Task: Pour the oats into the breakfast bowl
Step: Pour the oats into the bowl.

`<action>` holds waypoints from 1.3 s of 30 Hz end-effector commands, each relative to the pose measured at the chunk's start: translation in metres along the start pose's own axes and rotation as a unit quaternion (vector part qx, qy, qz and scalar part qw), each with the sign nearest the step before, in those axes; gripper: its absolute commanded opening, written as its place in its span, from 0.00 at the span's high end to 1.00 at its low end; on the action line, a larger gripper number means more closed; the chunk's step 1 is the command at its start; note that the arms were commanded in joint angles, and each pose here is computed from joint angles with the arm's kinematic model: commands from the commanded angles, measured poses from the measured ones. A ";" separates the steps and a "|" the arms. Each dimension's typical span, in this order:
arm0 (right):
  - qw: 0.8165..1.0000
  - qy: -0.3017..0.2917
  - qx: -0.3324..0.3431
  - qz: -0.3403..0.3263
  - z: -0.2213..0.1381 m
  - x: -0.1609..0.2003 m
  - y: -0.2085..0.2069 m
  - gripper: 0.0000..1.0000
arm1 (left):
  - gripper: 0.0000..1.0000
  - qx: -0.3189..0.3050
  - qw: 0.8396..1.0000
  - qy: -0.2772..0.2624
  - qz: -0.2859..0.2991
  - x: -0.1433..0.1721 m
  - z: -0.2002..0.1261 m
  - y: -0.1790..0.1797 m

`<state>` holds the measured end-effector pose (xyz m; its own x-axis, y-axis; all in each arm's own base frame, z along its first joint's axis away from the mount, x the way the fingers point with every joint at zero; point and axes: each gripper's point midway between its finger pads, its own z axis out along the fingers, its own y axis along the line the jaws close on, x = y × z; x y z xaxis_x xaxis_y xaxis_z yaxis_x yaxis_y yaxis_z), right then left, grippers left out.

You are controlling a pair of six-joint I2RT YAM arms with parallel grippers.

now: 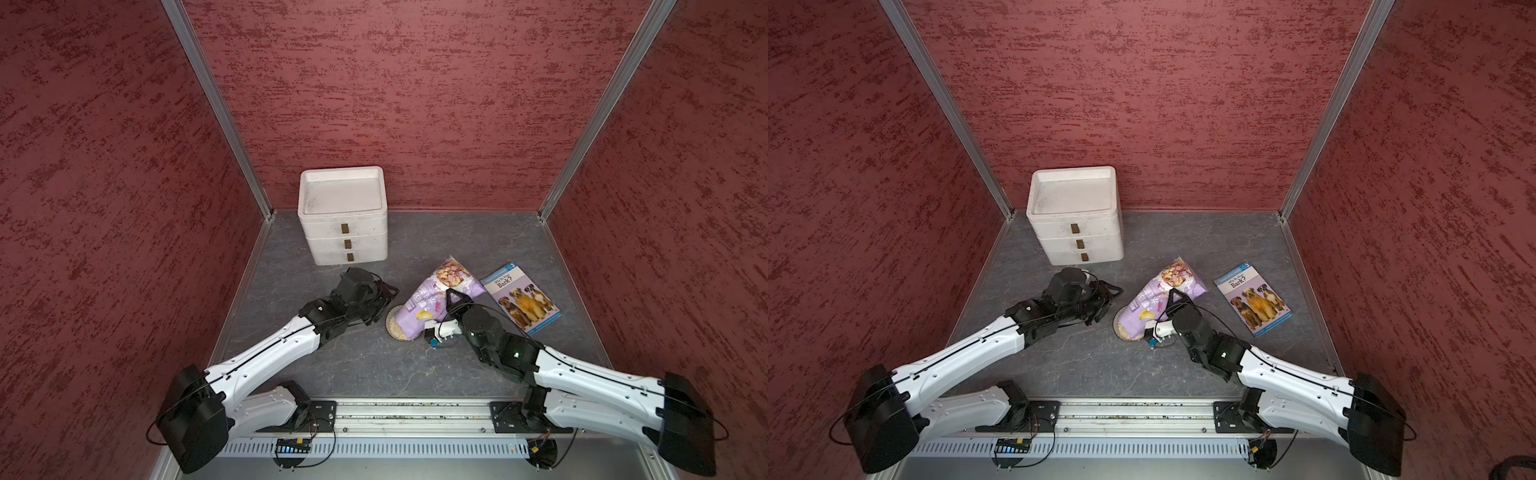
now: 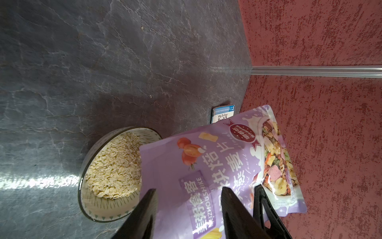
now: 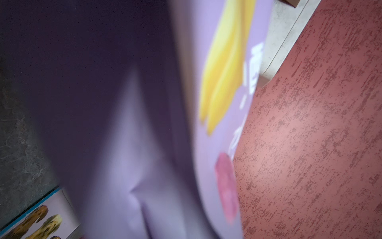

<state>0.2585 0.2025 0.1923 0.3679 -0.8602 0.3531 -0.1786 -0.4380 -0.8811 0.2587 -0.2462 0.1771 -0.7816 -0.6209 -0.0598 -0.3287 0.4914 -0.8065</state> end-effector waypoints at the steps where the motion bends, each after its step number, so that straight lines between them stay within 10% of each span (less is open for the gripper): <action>1: 0.995 0.036 0.047 0.076 -0.003 0.015 -0.027 1.00 | 0.47 0.012 1.000 -0.007 0.006 -0.004 -0.005 -0.008; 28: 0.943 0.042 -0.067 0.323 -0.013 0.014 0.023 1.00 | 0.46 0.034 0.999 -0.033 0.023 -0.013 -0.028 -0.025; 39: 0.878 -0.004 -0.068 0.473 -0.021 0.003 0.012 1.00 | 0.46 0.031 0.998 -0.049 0.022 -0.018 -0.040 -0.024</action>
<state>0.2269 0.1710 0.1328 0.0239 -0.9622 -0.2713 -0.6047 0.2022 -0.7703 0.2572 -0.2281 0.2072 -0.7523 -0.6485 -0.1165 -0.2840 0.4787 -0.8308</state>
